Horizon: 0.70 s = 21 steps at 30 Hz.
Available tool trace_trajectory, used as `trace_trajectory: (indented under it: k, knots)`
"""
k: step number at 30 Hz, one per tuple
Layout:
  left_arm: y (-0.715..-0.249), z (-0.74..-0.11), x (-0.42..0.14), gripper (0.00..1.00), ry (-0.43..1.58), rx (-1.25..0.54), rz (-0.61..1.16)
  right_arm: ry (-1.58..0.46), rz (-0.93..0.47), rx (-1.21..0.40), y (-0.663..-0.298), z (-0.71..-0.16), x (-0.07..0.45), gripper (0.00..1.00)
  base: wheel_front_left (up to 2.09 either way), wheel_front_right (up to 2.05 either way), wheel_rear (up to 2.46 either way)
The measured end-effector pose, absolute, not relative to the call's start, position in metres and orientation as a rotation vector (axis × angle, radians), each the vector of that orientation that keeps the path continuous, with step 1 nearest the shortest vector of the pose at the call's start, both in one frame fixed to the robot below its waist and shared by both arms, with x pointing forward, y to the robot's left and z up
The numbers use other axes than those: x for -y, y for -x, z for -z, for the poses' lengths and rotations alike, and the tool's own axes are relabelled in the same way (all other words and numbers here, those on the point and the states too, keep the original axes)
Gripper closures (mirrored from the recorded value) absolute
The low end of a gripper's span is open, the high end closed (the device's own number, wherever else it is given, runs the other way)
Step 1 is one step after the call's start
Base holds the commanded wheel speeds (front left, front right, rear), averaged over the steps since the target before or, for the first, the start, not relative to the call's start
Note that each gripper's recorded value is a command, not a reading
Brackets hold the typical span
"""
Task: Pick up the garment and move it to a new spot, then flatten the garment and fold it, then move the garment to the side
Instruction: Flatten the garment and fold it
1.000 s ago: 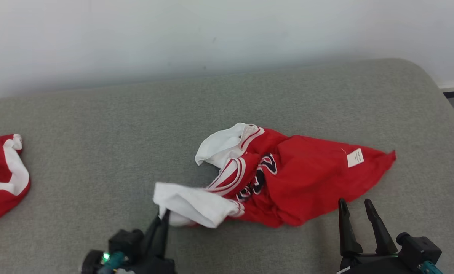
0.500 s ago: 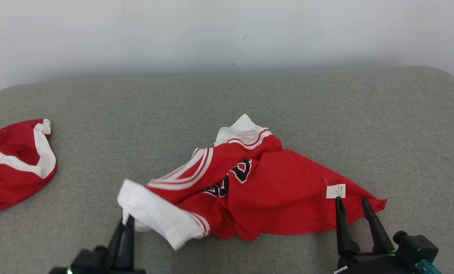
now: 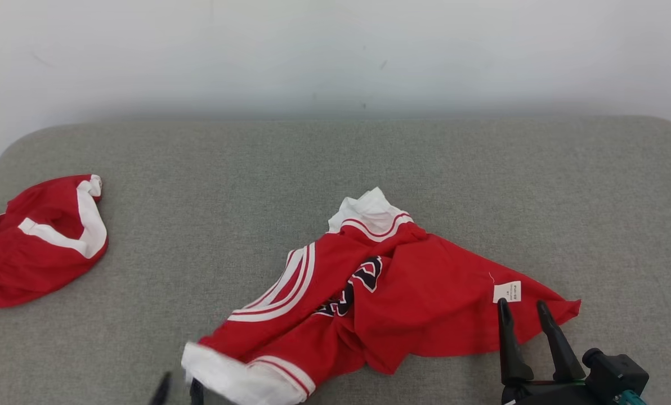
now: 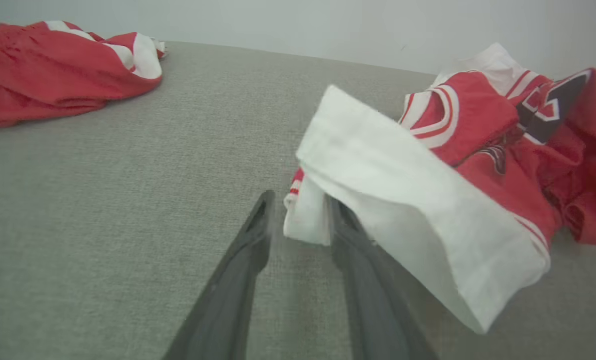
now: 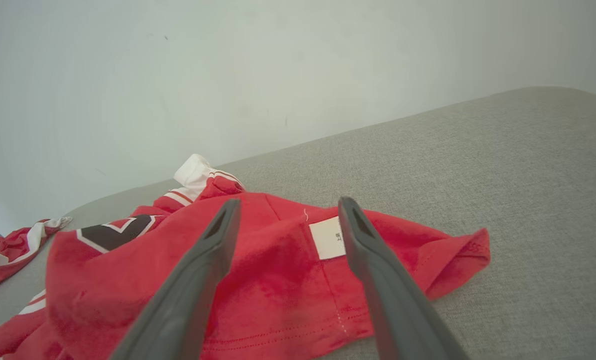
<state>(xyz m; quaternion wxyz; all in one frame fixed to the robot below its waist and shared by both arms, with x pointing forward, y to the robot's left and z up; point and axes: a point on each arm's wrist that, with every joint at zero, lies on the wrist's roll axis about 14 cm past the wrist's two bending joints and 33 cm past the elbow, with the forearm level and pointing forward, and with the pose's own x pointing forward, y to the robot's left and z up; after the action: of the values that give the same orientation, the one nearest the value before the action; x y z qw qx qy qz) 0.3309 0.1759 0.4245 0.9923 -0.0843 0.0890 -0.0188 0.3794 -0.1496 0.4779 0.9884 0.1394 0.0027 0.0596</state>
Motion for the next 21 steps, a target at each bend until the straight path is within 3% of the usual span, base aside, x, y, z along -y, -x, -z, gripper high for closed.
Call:
trace_trajectory:
  k: [12, 21]
  knots:
    - [-0.34, -0.458, -0.222, 0.0, 0.12, -0.061, -0.081, -0.28, -0.124, 0.006, -0.376, -0.482, 0.149, 0.0, 0.0, 0.0, 0.0]
    - [-0.394, -0.496, -0.175, 0.0, 0.082, 0.047, 0.101, -0.284, -0.104, 0.014, -0.375, -0.484, 0.155, 0.0, 0.0, 0.0, 0.0]
